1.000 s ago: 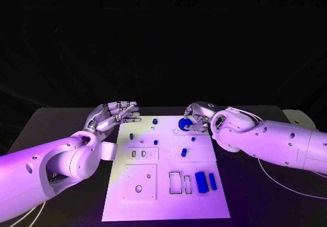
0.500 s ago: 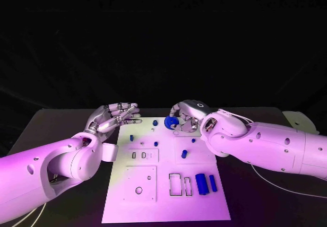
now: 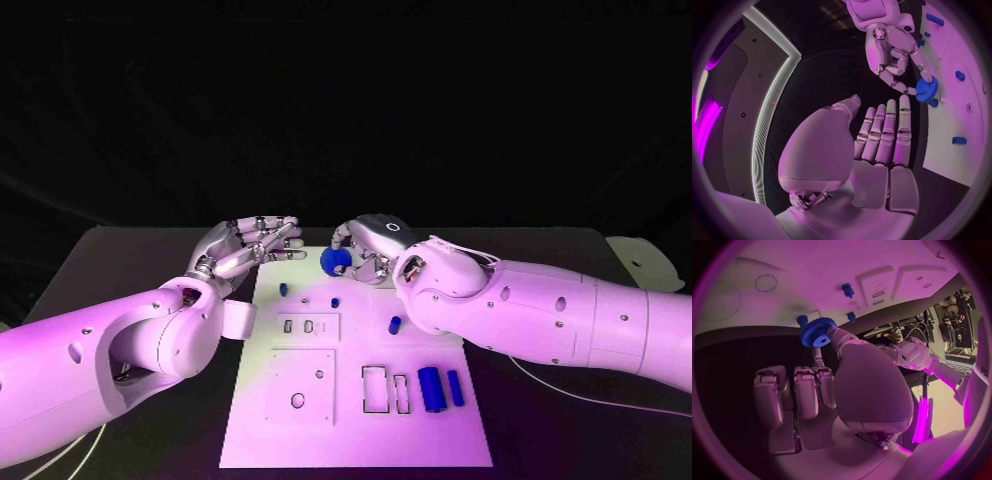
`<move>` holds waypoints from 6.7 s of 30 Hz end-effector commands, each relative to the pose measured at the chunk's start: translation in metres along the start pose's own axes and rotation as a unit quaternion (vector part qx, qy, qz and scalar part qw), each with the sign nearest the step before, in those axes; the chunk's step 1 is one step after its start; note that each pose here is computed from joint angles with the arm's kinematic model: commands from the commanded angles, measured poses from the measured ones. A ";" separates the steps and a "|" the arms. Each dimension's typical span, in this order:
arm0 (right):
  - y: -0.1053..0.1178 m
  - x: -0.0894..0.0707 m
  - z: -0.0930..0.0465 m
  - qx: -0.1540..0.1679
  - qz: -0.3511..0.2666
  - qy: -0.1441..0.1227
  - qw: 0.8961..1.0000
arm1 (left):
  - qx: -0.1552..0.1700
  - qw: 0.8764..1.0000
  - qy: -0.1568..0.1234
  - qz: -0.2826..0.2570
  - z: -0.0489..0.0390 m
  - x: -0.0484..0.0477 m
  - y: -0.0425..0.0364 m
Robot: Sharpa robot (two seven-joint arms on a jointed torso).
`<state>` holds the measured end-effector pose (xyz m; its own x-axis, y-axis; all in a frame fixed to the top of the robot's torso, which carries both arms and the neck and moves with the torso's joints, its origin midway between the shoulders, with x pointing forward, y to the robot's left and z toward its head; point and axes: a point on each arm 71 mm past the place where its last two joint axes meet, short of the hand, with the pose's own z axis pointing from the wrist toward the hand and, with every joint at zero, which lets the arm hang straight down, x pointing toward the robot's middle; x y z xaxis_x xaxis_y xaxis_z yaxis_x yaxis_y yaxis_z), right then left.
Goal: Assemble the parts on the task board
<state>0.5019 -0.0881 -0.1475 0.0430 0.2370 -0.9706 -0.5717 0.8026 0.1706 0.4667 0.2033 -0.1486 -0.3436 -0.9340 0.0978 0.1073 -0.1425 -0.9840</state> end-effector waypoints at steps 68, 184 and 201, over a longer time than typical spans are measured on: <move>-0.021 0.022 -0.003 0.030 0.010 0.034 0.999 | 0.003 1.000 0.006 -0.002 -0.0002 0.0002 -0.0015; -0.150 -0.006 -0.099 0.126 0.151 -0.006 0.981 | 0.002 1.000 -0.003 0.003 -0.0032 -0.0113 -0.0023; -0.029 -0.004 -0.066 0.070 0.144 0.036 0.987 | -0.002 1.000 -0.001 0.002 0.0015 -0.0086 0.0008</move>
<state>0.4661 -0.1536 -0.1576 -0.1915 0.4873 -0.8519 -0.4549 0.7251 0.5170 0.4710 0.2137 -0.1508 -0.3219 -0.9426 0.0890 0.1034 -0.1285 -0.9863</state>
